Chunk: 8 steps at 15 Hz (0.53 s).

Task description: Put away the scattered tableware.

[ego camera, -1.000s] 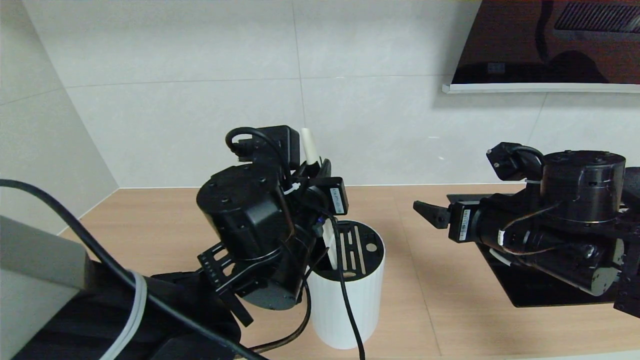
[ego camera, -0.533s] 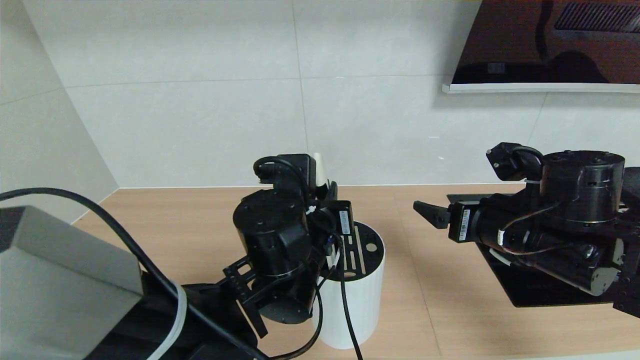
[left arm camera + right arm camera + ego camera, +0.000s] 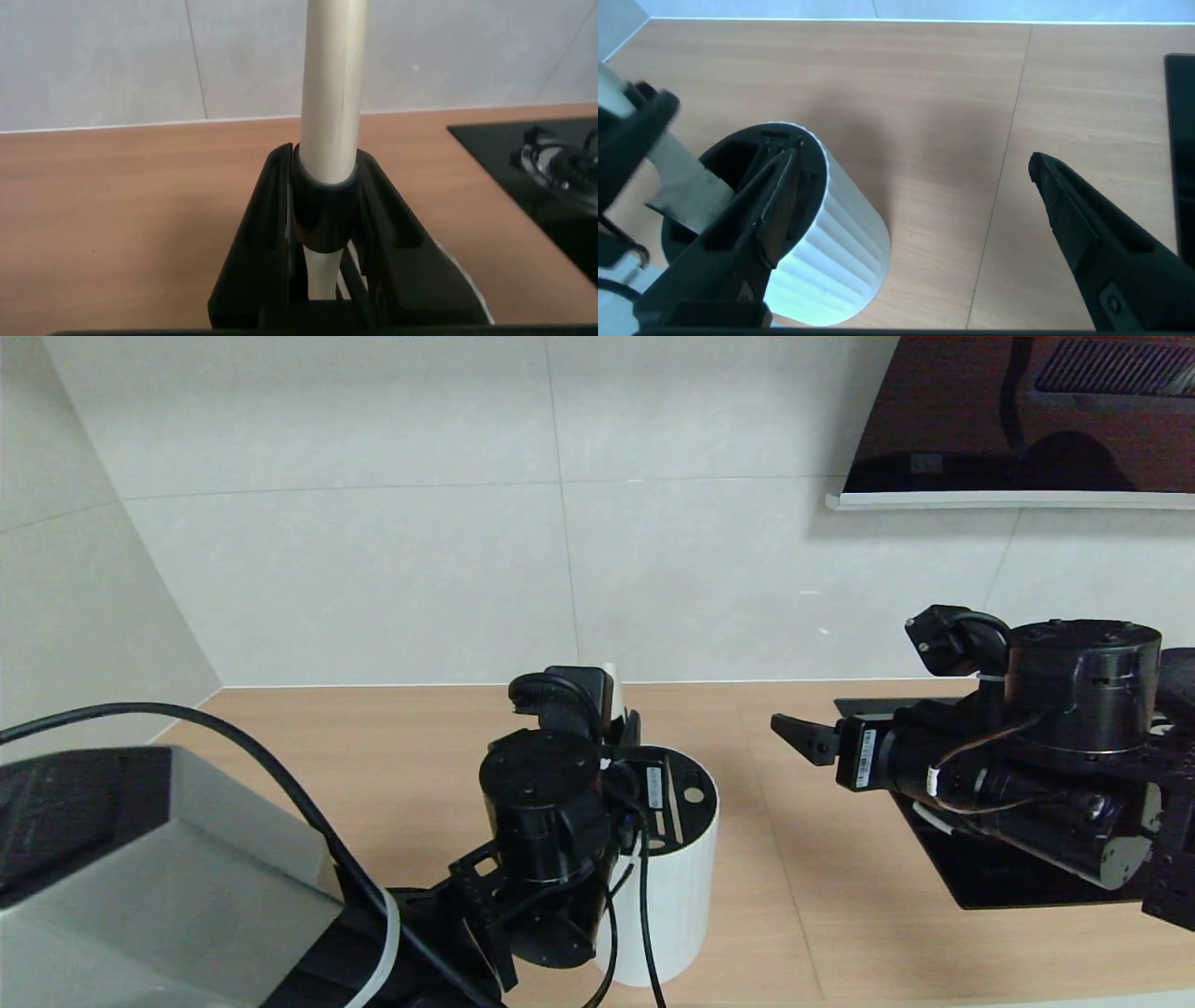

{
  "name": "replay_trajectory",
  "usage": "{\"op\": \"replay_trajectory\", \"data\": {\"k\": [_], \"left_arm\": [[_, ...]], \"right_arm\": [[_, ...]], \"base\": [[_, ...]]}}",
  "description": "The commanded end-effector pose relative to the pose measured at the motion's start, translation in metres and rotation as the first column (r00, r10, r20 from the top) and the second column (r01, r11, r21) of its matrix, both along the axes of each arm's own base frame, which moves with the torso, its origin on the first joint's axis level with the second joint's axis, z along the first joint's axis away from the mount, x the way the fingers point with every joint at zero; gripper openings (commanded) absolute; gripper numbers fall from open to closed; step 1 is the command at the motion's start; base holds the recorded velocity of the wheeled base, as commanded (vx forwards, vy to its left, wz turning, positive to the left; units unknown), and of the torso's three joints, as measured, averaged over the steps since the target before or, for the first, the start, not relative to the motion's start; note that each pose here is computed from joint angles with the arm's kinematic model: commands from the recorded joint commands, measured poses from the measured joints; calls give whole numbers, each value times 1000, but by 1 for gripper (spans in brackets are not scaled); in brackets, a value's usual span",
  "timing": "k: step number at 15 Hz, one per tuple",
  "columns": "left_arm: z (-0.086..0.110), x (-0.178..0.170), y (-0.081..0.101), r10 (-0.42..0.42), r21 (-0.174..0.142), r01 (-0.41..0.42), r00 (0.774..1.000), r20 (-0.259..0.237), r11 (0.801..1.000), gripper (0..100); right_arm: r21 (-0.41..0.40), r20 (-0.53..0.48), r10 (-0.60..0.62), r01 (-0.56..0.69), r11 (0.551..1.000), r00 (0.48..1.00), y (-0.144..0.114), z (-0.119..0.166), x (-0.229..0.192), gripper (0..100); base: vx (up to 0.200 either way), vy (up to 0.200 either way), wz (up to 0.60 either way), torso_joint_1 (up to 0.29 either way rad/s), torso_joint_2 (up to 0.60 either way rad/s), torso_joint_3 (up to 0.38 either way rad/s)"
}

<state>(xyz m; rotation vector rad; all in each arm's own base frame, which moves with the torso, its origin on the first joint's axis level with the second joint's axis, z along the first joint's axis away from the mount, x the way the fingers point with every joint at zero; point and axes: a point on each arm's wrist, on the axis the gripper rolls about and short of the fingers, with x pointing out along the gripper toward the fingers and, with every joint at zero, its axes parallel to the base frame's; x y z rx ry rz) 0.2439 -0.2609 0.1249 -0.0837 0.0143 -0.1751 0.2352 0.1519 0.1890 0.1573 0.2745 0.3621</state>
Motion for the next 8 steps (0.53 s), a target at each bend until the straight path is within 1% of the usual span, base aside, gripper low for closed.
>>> {"op": "replay_trajectory", "data": {"k": [1, 3, 8], "left_arm": [[-11, 0, -4, -5, 15, 5, 1000, -23, 1000, 0], [-16, -2, -4, -9, 29, 10, 999, -36, 1000, 0], [-18, -2, -3, -9, 35, 10, 999, -41, 999, 0]], "right_arm": [[-3, -4, 0, 0, 1000, 1000, 1, -2, 1, 100], [-4, -6, 0, 0, 1000, 1000, 1, -2, 1, 100], [-5, -7, 2, -2, 1000, 1000, 2, -3, 1, 100]], "base": [[0, 0, 0, 0, 0, 0], [0, 0, 0, 0, 0, 0], [0, 0, 0, 0, 0, 0]]}}
